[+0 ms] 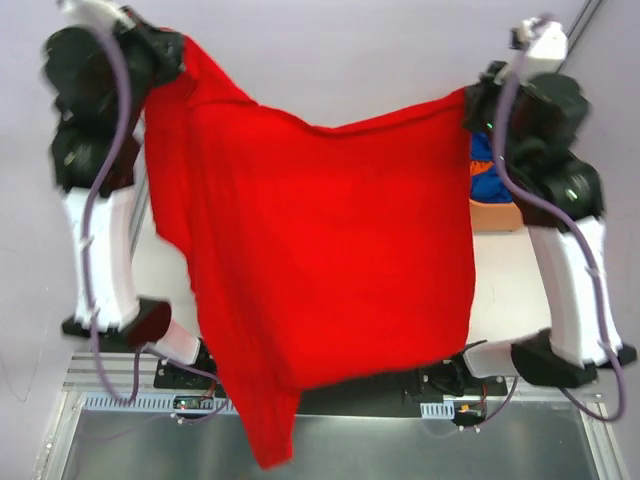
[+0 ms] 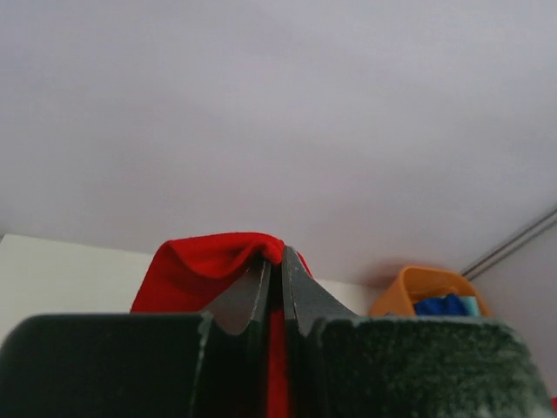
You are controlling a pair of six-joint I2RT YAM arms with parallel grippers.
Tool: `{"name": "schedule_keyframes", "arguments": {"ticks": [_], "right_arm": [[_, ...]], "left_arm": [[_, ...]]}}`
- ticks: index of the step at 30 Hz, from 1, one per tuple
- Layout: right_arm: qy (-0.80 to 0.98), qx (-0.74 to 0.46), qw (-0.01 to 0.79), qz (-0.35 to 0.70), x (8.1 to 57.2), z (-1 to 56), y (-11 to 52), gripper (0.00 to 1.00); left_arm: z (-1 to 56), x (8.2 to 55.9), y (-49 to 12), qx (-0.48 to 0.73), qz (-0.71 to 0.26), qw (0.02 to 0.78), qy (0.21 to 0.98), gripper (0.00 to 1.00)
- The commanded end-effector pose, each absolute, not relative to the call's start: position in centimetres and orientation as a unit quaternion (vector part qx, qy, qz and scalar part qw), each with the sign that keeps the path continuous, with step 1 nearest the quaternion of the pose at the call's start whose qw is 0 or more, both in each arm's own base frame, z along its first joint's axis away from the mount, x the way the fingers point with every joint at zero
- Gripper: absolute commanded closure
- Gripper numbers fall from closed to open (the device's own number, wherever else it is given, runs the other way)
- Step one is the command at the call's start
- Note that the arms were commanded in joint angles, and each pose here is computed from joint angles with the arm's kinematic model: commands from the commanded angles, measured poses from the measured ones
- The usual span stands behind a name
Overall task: Fold and stack the t-shirts
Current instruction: Flatten out the tshirt
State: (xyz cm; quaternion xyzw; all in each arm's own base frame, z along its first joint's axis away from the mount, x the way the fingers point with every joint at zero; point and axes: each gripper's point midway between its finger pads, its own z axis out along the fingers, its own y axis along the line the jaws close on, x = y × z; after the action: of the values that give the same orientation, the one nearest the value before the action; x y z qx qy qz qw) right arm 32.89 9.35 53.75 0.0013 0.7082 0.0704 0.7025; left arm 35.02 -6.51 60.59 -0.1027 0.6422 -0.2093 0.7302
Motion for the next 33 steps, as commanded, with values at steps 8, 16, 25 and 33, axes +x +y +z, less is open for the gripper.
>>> {"name": "schedule_keyframes", "arguments": {"ticks": [8,16,25,33], "right_arm": [[0.540,0.001,0.834,0.117,38.0,65.9,9.0,0.99],[0.567,-0.006,0.815,0.118,35.5,62.0,8.2,0.99],[0.685,-0.049,0.706,0.174,33.4,46.3,10.7,0.99],[0.854,-0.004,0.490,0.176,30.6,23.4,11.0,1.00]], "left_arm": [[70.6,36.1,-4.9,-0.067,-0.183,0.851,0.488,1.00],[71.2,31.0,-5.7,-0.022,-0.196,0.858,0.474,1.00],[48.6,29.9,-7.0,-0.043,-0.223,0.731,0.644,0.98],[24.6,24.8,-10.1,-0.136,-0.347,0.548,0.749,0.98]]}}
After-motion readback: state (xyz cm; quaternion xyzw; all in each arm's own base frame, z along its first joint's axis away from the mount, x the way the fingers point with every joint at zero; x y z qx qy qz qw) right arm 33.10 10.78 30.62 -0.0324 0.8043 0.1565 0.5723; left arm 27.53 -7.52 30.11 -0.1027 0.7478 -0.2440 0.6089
